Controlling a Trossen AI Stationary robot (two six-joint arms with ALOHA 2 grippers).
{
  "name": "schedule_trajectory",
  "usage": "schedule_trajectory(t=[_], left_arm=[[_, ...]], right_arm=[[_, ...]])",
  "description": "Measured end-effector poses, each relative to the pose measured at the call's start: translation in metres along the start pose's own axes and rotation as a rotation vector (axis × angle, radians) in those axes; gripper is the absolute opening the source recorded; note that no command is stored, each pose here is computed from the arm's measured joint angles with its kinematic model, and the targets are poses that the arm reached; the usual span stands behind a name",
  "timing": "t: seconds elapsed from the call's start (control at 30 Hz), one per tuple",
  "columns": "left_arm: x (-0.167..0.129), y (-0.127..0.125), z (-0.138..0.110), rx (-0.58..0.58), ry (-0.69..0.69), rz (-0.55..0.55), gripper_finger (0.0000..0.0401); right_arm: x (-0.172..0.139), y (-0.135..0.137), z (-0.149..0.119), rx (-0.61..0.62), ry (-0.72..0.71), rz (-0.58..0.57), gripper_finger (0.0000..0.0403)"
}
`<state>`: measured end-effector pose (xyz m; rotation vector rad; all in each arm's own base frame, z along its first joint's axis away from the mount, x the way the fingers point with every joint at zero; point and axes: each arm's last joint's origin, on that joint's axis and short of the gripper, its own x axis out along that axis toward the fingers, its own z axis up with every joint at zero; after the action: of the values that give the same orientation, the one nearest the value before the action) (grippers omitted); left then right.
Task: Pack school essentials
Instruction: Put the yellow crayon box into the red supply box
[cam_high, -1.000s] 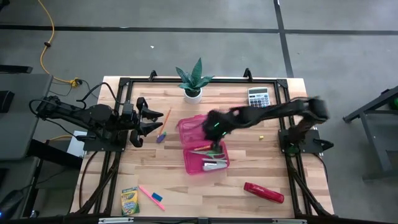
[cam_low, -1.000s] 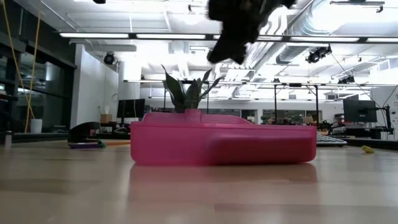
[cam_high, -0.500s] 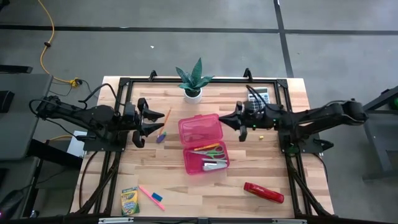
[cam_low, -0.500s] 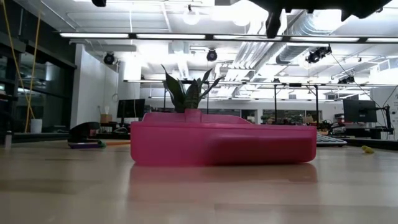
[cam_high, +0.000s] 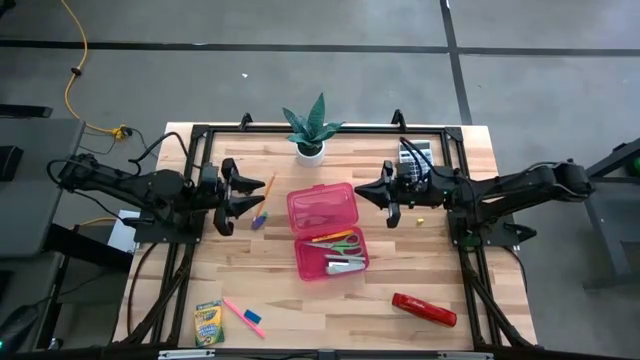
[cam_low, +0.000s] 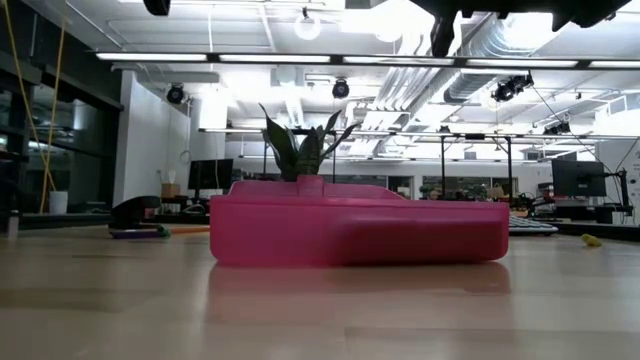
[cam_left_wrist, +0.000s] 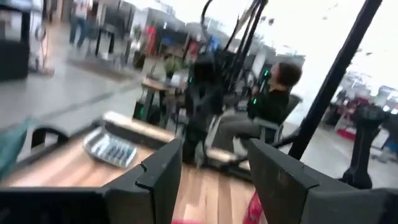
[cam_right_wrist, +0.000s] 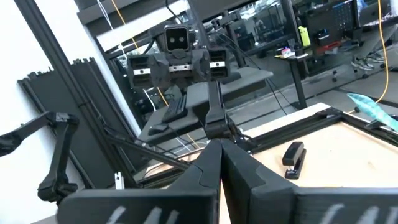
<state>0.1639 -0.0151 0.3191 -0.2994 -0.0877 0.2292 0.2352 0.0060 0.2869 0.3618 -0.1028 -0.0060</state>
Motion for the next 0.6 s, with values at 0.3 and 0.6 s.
schedule_trajectory(t=[0.3,0.6], left_arm=[[0.015,-0.035,-0.033,-0.096,0.654,-0.145,0.0186],[-0.014,-0.098,-0.128,-0.004,1.316,-0.185,0.0196]], right_arm=[[0.000,-0.001,-0.002,-0.003,0.021,-0.009,0.0000],[-0.001,-0.005,-0.010,-0.008,0.100,-0.062,0.0000]])
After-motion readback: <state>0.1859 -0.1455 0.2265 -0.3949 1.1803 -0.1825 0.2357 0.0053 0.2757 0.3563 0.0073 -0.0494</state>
